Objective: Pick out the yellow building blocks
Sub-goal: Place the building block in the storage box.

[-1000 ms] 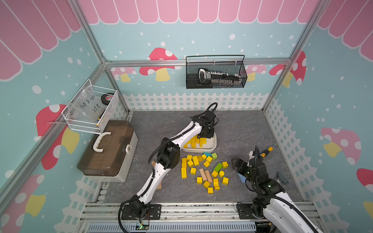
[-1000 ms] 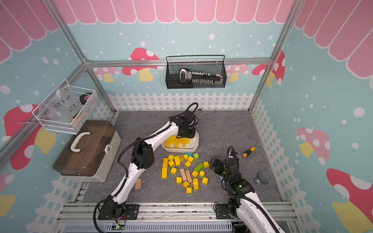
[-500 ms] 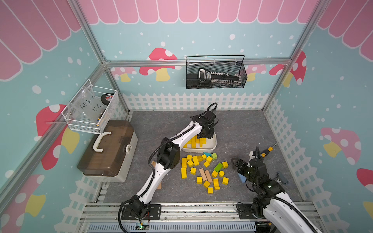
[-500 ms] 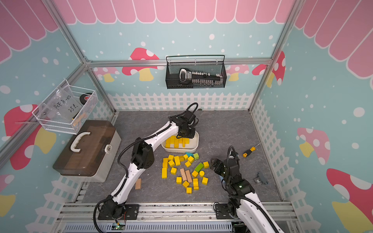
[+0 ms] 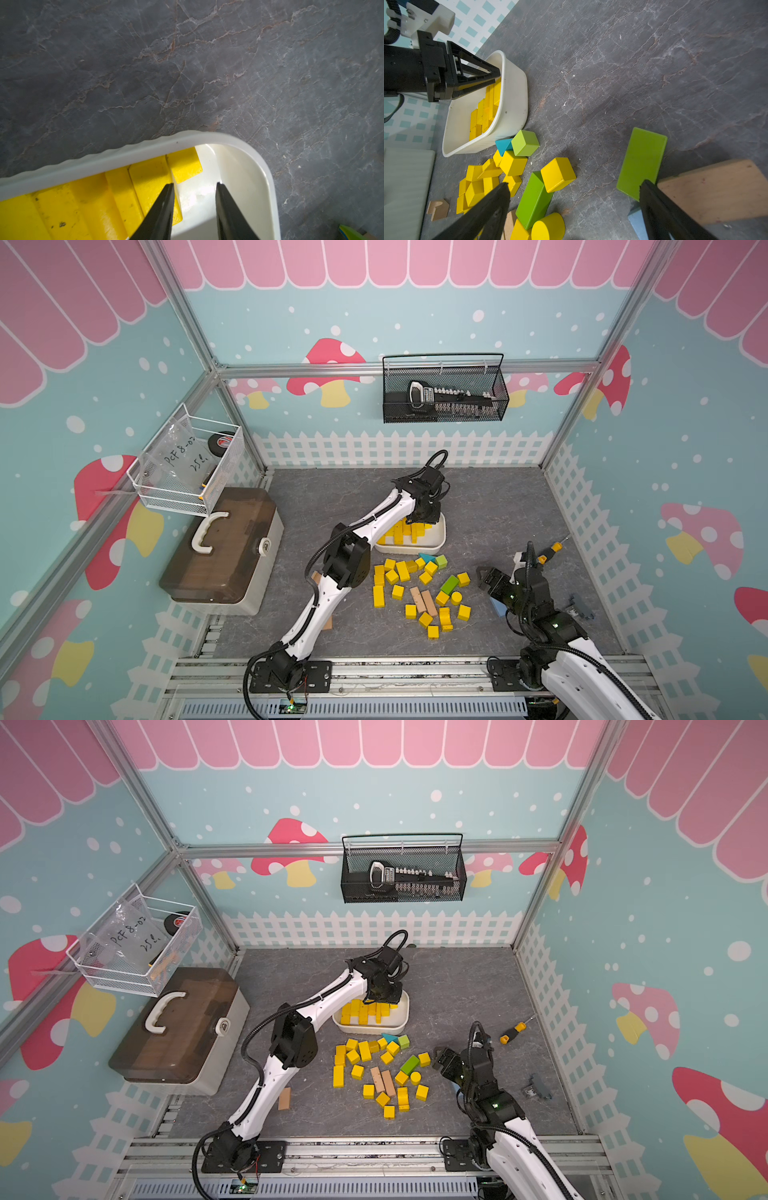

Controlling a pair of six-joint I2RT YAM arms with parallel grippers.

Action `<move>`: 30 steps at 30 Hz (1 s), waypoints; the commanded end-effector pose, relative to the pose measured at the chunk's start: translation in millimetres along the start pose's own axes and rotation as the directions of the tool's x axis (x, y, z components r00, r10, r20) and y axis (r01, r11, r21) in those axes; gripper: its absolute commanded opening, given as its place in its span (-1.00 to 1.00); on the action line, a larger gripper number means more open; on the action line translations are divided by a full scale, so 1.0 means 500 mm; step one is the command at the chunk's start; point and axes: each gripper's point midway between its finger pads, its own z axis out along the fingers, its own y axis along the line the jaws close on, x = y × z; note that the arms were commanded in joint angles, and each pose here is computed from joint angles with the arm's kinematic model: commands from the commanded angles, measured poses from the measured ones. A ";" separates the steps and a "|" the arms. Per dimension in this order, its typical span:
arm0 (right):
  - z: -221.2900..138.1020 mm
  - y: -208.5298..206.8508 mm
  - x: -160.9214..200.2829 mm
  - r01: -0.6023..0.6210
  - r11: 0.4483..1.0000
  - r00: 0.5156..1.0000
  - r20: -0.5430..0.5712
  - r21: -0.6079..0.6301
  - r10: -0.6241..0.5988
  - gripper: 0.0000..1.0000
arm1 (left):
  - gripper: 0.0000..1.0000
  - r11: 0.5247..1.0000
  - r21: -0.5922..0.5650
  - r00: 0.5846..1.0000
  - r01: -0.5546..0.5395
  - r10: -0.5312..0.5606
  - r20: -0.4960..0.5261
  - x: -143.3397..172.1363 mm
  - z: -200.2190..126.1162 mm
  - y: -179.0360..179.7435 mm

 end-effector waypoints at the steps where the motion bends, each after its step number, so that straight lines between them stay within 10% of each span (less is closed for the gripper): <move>1: 0.002 -0.008 0.003 -0.016 1.000 1.000 0.004 0.006 0.016 0.93 | -0.26 1.000 -0.020 1.000 -0.004 0.004 0.003 -0.005 -0.001 0.012; 15: 0.001 -0.005 0.003 -0.016 1.000 1.000 0.000 -0.003 0.016 0.93 | -0.30 0.998 0.035 0.996 -0.046 0.043 0.083 0.010 -0.125 -0.033; 30: 0.003 0.009 0.009 -0.002 0.999 1.000 -0.019 -0.040 0.001 0.87 | -0.29 0.999 0.012 0.991 -0.034 0.032 0.131 0.191 -0.266 0.076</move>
